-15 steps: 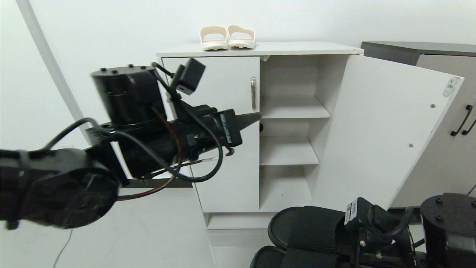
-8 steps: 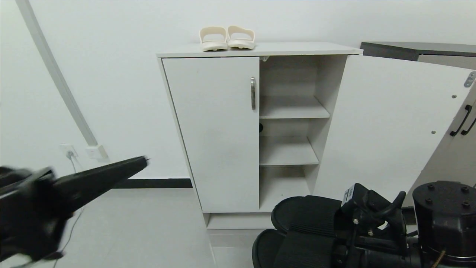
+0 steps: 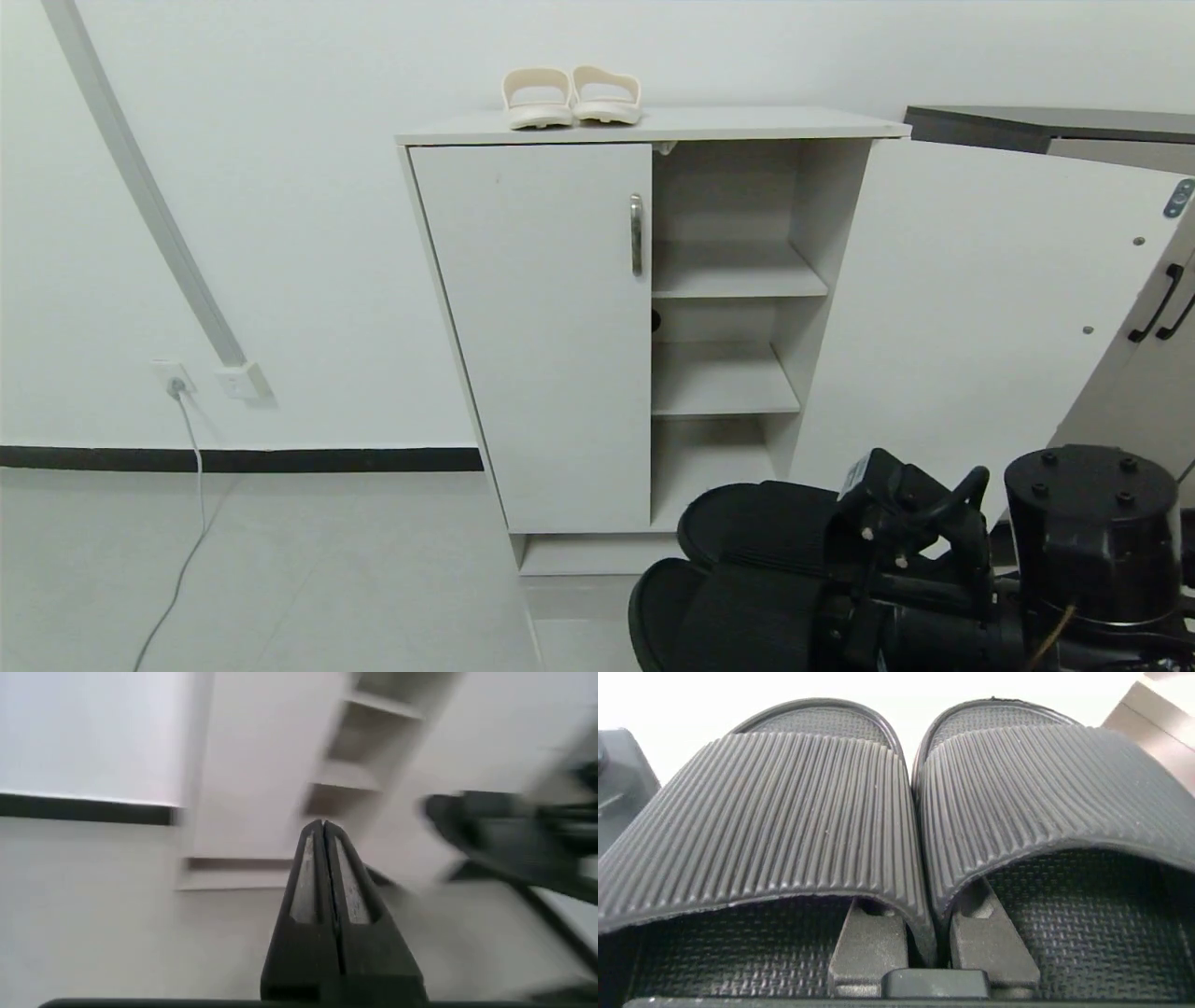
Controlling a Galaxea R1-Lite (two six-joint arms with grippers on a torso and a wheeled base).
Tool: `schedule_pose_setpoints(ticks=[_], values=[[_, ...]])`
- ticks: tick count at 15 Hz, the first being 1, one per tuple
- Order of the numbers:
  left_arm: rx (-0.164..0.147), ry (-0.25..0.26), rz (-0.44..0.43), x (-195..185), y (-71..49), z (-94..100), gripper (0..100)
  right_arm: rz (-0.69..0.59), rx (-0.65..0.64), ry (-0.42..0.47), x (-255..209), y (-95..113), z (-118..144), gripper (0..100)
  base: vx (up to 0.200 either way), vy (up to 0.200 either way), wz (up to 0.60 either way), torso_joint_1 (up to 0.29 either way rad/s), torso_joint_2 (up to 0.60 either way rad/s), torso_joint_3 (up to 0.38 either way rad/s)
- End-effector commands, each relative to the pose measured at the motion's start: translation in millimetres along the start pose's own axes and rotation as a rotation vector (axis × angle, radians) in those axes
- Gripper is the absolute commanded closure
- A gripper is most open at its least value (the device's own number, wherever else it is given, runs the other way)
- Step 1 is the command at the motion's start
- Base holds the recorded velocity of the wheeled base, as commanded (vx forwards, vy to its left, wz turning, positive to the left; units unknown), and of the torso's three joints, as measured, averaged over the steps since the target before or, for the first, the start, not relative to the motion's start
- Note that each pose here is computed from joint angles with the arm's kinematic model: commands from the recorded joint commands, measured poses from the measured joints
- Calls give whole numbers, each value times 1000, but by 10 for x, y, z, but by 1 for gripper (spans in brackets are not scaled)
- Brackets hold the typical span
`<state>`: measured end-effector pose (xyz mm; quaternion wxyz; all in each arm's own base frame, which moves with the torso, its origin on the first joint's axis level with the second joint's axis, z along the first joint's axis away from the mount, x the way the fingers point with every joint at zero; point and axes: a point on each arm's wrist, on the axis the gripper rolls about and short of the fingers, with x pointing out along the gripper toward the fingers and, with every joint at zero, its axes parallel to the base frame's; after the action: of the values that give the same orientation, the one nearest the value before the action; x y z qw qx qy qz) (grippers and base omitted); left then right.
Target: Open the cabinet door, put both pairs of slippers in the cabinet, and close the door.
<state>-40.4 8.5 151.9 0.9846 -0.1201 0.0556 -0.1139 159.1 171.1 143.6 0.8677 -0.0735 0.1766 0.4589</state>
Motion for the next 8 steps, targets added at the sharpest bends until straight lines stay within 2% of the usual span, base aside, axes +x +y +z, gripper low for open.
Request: schedule_pose_setpoints(ticks=[1, 2, 3, 4, 5, 6, 7, 8], values=[[77, 3, 91, 20, 55, -250, 100, -24, 8, 8, 131, -70, -26, 100, 0, 0, 0, 0, 0, 0], [153, 25, 202, 60, 90, -336, 100, -36, 9, 1, 199, -99, -41, 100, 0, 0, 0, 0, 0, 0], [167, 26, 317, 81, 88, -395, 100, -50, 6, -11, 274, -115, -59, 100, 0, 0, 0, 0, 0, 0], [161, 17, 391, 84, 71, -443, 100, -61, 5, -12, 315, -125, -78, 100, 0, 0, 0, 0, 0, 0], [159, 13, 431, 90, 67, -484, 100, -64, 5, -15, 331, -128, -82, 100, 0, 0, 0, 0, 0, 0], [160, 43, 458, 139, 112, -593, 100, -67, 6, -10, 364, -134, -99, 100, 0, 0, 0, 0, 0, 0], [160, 24, 455, 161, 122, -604, 100, -67, 4, -9, 362, -134, -104, 100, 0, 0, 0, 0, 0, 0], [184, 13, 448, 170, 127, -611, 100, -67, 5, -7, 370, -135, -106, 100, 0, 0, 0, 0, 0, 0]])
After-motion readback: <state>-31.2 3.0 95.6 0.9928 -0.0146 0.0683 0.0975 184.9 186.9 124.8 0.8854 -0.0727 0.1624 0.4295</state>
